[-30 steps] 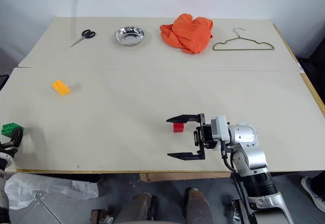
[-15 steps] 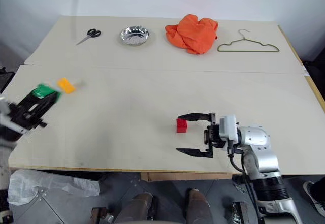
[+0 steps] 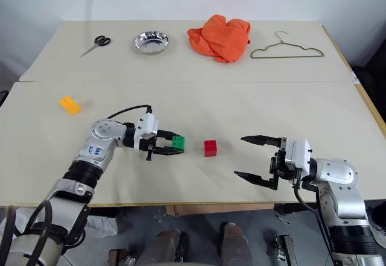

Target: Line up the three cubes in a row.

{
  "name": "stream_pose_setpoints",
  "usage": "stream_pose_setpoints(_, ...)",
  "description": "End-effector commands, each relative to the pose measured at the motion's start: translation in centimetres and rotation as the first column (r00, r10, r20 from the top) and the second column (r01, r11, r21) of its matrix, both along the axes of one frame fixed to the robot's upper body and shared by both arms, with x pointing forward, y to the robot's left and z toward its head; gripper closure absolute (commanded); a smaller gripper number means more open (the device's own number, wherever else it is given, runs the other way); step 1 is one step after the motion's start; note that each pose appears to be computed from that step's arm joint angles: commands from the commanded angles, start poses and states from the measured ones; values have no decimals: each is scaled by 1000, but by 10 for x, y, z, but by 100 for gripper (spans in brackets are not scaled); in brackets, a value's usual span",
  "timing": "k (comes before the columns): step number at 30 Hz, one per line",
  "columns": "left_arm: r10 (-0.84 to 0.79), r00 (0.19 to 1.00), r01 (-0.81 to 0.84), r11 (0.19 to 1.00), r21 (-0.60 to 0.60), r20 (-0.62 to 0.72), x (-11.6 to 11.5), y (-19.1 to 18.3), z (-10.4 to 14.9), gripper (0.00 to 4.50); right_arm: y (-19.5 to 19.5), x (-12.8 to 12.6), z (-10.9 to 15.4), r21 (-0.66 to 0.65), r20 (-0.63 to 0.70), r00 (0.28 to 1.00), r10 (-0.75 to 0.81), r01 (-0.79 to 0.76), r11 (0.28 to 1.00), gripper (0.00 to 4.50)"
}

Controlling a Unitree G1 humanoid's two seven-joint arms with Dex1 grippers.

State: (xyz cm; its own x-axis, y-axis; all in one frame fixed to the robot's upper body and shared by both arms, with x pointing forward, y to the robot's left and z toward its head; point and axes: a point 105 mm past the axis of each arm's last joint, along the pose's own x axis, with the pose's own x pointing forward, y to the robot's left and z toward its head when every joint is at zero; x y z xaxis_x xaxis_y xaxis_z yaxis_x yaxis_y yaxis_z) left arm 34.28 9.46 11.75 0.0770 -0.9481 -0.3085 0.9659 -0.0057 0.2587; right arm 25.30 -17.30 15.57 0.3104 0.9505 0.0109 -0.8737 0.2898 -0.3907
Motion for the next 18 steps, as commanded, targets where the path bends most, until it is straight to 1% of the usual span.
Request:
stream_pose_setpoints(1, -45, 999, 44, 999, 29, 17, -2, -4, 0, 299, -5, -3, 12, 3, 45, 999, -31, 31, 1000, 0)
stream_pose_setpoints(3, -42, 998, 40, 998, 56, 36, -2, -4, -4, 299, -7, -2, 12, 2, 47, 998, -42, 42, 999, 0)
stream_pose_setpoints(5, -15, 999, 13, 998, 53, 51, 2, -4, -5, 299, -7, -1, 12, 4, 50, 998, -48, 48, 999, 0)
stream_pose_setpoints(10, -18, 1000, 18, 1000, 13, -2, -3, -3, -6, 299, -3, 0, 9, 12, 32, 999, -38, 38, 999, 0)
stream_pose_setpoints(12, -34, 999, 34, 999, 7, -31, -8, -1, -7, 223, 0, 2, 7, 11, 24, 999, -30, 29, 1000, 0)
stream_pose_setpoints(14, -39, 999, 39, 999, 7, -37, -10, 1, -6, 168, 2, 3, 6, 11, 23, 999, -24, 24, 1000, 0)
stream_pose_setpoints(16, -19, 999, 18, 1000, -14, -29, -9, 4, -2, 105, 4, 5, 5, 14, 21, 1000, -15, 14, 1000, 0)
stream_pose_setpoints(18, 35, 999, -34, 998, -55, 22, -4, 11, 7, 47, 8, 7, 4, 20, 16, 1000, 5, -6, 1000, 0)
